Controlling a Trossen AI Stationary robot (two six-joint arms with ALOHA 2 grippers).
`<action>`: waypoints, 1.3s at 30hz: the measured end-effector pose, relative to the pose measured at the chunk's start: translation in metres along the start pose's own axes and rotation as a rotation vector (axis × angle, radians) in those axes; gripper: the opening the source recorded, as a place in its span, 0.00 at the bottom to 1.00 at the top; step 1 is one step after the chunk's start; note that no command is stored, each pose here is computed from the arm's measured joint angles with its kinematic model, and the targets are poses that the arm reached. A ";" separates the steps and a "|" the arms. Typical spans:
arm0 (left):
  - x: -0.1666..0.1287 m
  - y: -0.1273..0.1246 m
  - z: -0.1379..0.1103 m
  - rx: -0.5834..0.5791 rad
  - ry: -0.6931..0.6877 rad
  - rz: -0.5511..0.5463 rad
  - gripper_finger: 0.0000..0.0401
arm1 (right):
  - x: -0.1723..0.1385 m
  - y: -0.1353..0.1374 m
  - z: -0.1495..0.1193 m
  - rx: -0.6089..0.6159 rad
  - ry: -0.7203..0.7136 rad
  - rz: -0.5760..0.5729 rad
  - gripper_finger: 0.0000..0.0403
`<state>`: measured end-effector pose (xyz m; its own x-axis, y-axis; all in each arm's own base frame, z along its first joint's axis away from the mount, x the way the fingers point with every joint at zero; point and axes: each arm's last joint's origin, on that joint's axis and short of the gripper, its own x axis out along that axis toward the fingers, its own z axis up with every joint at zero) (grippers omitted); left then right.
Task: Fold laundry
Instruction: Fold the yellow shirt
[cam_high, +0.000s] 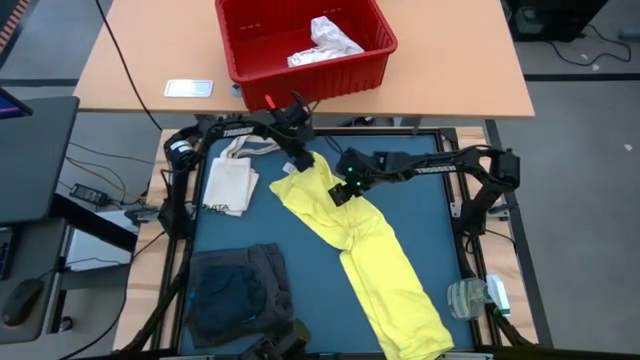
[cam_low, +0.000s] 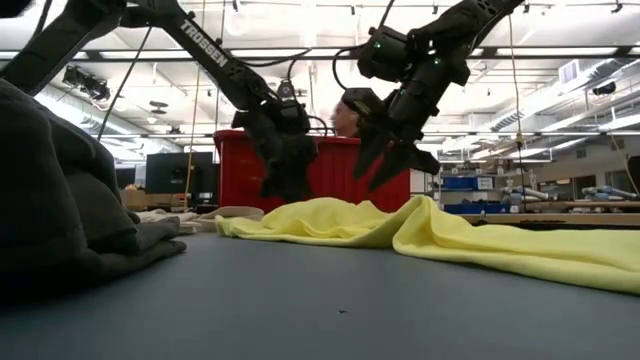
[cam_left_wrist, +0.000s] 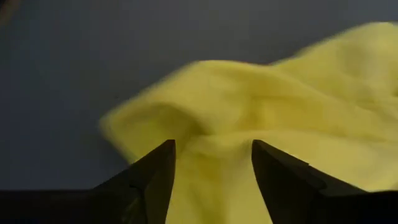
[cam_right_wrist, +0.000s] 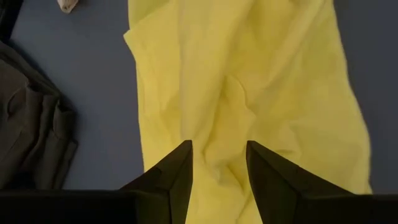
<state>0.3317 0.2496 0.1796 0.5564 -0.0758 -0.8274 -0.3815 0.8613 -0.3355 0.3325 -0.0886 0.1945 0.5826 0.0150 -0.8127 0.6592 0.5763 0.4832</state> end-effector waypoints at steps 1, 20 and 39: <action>0.001 0.002 0.000 -0.004 0.000 0.011 0.51 | -0.001 0.000 0.000 0.000 -0.002 0.002 0.39; -0.038 -0.022 -0.019 0.077 0.176 -0.079 0.01 | -0.027 -0.005 -0.011 0.012 -0.084 -0.123 0.38; -0.002 -0.016 0.002 -0.022 -0.004 -0.021 0.48 | -0.004 -0.004 -0.045 0.117 -0.031 -0.001 0.38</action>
<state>0.3383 0.2373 0.1875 0.5676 -0.0912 -0.8182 -0.3863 0.8482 -0.3625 0.3064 -0.0542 0.1816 0.5951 -0.0118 -0.8036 0.7095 0.4773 0.5184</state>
